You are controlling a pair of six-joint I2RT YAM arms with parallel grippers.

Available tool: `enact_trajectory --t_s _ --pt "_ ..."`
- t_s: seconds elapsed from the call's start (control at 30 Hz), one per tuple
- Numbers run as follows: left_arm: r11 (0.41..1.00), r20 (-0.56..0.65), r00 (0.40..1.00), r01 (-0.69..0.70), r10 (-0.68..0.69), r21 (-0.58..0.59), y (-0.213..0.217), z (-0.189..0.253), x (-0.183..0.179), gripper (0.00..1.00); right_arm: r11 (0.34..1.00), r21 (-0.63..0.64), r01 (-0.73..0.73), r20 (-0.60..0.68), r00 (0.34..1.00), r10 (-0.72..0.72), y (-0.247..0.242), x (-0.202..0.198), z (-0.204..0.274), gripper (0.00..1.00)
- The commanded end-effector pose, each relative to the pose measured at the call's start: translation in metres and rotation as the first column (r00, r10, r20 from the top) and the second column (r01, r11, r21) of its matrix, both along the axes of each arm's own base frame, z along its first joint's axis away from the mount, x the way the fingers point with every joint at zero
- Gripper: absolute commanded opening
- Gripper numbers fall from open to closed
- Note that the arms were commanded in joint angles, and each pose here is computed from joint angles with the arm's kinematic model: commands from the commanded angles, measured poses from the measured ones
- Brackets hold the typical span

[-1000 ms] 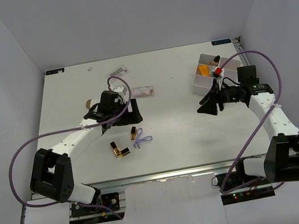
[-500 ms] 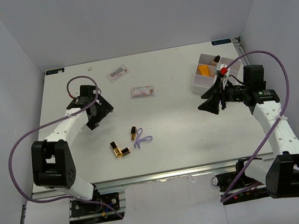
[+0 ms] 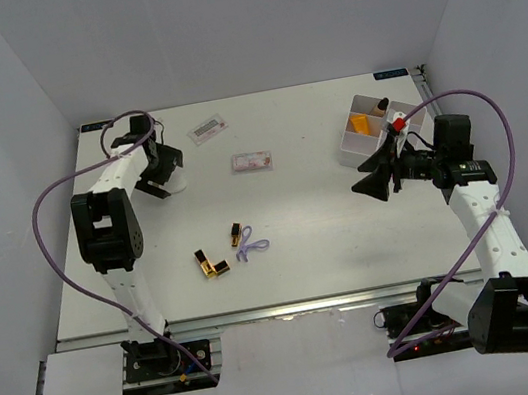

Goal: Organize the makeup

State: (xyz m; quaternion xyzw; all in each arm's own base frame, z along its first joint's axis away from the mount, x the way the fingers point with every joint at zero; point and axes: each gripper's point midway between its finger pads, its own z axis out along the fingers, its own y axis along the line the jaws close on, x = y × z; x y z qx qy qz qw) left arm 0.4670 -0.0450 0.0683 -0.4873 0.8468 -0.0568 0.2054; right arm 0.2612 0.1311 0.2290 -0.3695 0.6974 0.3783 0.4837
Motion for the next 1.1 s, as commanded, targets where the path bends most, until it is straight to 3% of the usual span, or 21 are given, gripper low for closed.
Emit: enact_trajectory --t_s 0.0,0.83,0.97,1.07 --pt "0.997 -0.058 0.995 -0.080 0.080 -0.002 0.009 0.005 -0.003 0.98 1.000 0.002 0.011 0.027 1.000 -0.011 -0.002 0.002 0.005 0.70" --pt "0.994 -0.171 0.979 -0.103 0.107 0.036 0.036 -0.033 0.026 0.98 1.000 -0.005 0.031 0.013 0.999 -0.031 -0.005 0.007 0.000 0.70" --pt "0.996 -0.170 0.982 -0.077 0.083 0.044 0.037 -0.033 0.032 0.88 0.999 -0.004 0.033 0.013 0.999 -0.033 -0.006 0.007 0.000 0.70" --pt "0.999 -0.163 0.986 -0.030 0.035 0.033 0.034 -0.036 0.035 0.69 0.999 -0.003 0.034 0.017 0.999 -0.034 -0.006 0.006 0.001 0.70"
